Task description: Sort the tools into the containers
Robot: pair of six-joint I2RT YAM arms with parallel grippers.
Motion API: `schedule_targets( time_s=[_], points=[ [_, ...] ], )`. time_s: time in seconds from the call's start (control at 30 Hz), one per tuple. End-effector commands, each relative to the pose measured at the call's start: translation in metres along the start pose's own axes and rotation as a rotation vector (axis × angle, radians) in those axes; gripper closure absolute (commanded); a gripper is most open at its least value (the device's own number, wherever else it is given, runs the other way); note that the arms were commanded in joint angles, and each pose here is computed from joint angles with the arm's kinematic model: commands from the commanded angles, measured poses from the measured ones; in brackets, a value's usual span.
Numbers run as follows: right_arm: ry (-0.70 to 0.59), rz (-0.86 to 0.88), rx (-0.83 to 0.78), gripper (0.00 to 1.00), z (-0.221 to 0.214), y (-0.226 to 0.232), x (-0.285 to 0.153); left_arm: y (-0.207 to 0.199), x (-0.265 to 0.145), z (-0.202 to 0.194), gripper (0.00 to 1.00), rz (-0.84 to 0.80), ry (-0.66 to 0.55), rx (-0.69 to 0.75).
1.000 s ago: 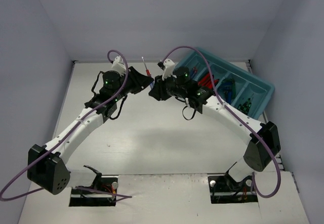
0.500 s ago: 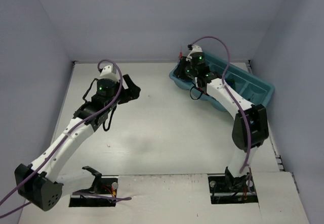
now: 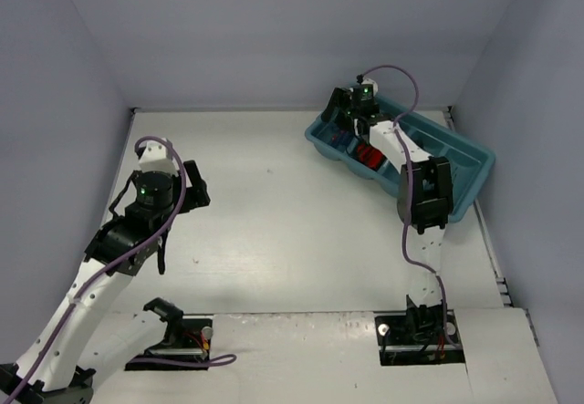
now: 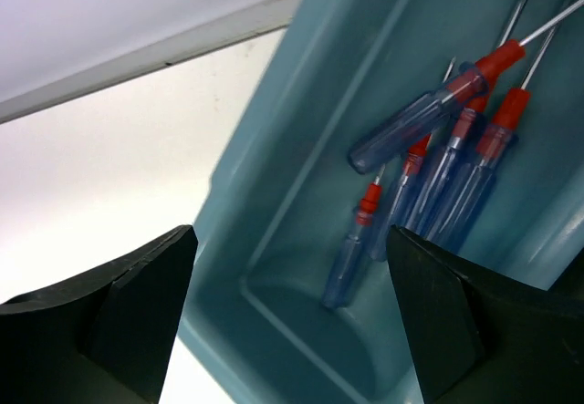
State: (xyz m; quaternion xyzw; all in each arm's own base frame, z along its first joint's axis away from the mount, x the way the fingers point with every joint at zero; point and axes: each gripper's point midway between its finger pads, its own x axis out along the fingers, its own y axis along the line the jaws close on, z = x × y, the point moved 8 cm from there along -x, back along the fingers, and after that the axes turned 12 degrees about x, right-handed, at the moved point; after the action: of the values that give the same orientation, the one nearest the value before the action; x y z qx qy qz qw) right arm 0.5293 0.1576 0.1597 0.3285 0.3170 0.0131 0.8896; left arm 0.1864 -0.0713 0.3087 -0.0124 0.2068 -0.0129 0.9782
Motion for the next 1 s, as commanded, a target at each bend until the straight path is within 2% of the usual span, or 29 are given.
schedule_targets(
  time_s=[0.0,0.1,0.2,0.3,0.43,0.57,0.73,0.97],
  points=[
    [-0.170,0.180,-0.101,0.13,0.057,0.062,-0.084,0.009,-0.010,0.021,0.24,0.054,-0.055,0.055],
    [-0.197,0.153,-0.165,0.10,0.058,0.054,-0.120,0.009,-0.014,0.034,0.24,0.058,-0.068,0.071],
    [-0.293,0.166,-0.237,0.08,0.070,0.059,-0.191,0.011,-0.021,0.047,0.24,0.055,-0.089,0.094],
    [-0.386,0.149,-0.300,0.01,0.068,0.041,-0.263,0.015,-0.032,0.060,0.23,0.065,-0.118,0.115],
    [-0.460,0.074,-0.348,0.00,0.050,0.008,-0.342,0.024,-0.046,0.069,0.22,0.089,-0.163,0.146],
    [-0.535,0.007,-0.384,0.00,0.025,-0.023,-0.402,0.036,-0.062,0.068,0.20,0.125,-0.183,0.167],
    [-0.634,-0.027,-0.361,0.00,-0.008,-0.060,-0.459,0.052,-0.081,0.057,0.18,0.184,-0.191,0.171],
    [-0.819,-0.062,-0.315,0.00,-0.028,-0.094,-0.508,0.058,-0.092,0.042,0.12,0.164,-0.189,0.137]
  ],
)
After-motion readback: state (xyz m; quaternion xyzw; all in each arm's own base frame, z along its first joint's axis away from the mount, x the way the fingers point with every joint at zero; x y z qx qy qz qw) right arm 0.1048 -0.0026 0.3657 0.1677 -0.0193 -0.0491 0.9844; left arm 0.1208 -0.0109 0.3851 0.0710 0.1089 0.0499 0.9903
